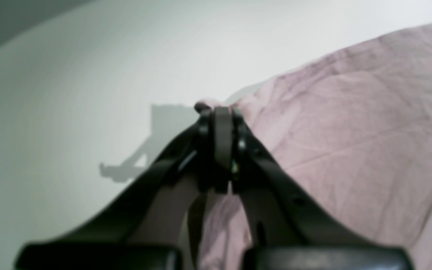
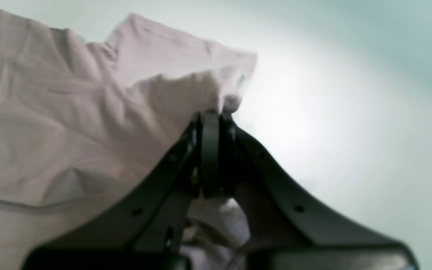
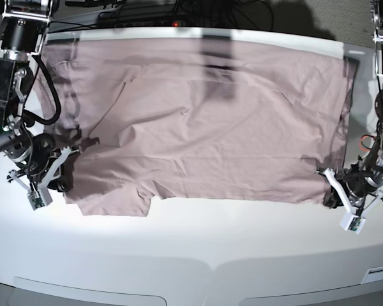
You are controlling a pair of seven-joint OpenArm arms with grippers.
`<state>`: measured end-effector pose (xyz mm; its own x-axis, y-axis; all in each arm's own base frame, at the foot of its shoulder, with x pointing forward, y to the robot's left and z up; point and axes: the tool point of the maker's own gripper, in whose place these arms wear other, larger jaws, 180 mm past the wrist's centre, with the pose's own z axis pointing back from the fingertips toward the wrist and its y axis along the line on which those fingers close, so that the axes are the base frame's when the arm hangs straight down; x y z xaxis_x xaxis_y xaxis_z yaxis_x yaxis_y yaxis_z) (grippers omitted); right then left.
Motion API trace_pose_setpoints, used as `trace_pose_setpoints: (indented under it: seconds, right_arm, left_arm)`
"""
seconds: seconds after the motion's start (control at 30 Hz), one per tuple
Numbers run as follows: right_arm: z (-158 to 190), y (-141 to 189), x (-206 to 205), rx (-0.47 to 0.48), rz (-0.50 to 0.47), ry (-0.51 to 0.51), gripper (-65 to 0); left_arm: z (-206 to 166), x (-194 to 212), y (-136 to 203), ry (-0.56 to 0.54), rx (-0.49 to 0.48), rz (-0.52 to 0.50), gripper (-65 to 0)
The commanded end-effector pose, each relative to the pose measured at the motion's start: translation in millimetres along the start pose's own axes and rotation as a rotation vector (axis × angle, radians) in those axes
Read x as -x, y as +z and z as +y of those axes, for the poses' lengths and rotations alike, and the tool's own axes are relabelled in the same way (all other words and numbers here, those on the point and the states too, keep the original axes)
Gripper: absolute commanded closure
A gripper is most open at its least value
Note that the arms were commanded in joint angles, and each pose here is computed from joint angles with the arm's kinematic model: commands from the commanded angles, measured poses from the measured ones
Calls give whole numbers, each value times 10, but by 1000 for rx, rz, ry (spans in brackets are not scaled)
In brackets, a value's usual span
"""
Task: Fold the T-shirt properly
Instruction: 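Lift the hem with both grippers and fold it toward the collar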
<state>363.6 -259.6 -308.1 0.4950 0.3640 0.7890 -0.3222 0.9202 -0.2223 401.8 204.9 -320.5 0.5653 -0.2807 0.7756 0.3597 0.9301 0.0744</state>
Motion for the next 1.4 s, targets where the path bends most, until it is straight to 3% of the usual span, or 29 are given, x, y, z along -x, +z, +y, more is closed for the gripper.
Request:
trace_pose_setpoints:
  seconds: [0.0, 0.27, 0.63, 1.1, 1.37]
  right_arm:
    - [-60, 80, -210, 16, -66, 30, 0]
    - [137, 246, -104, -1, -53, 81, 0]
    - [279, 357, 61, -13, -14, 120, 0]
    - [549, 658, 41, -36, -17, 199, 0]
    - [373, 987, 87, 23, -24, 156, 0]
  left_arm:
    - [96, -197, 72, -19, -23, -45, 0]
    - [27, 77, 181, -42, -22, -7, 0]
    - [310, 207, 673, -27, -165, -34, 0]
    - [137, 330, 799, -62, -148, 22, 0]
    - [94, 301, 850, -82, -149, 42, 0]
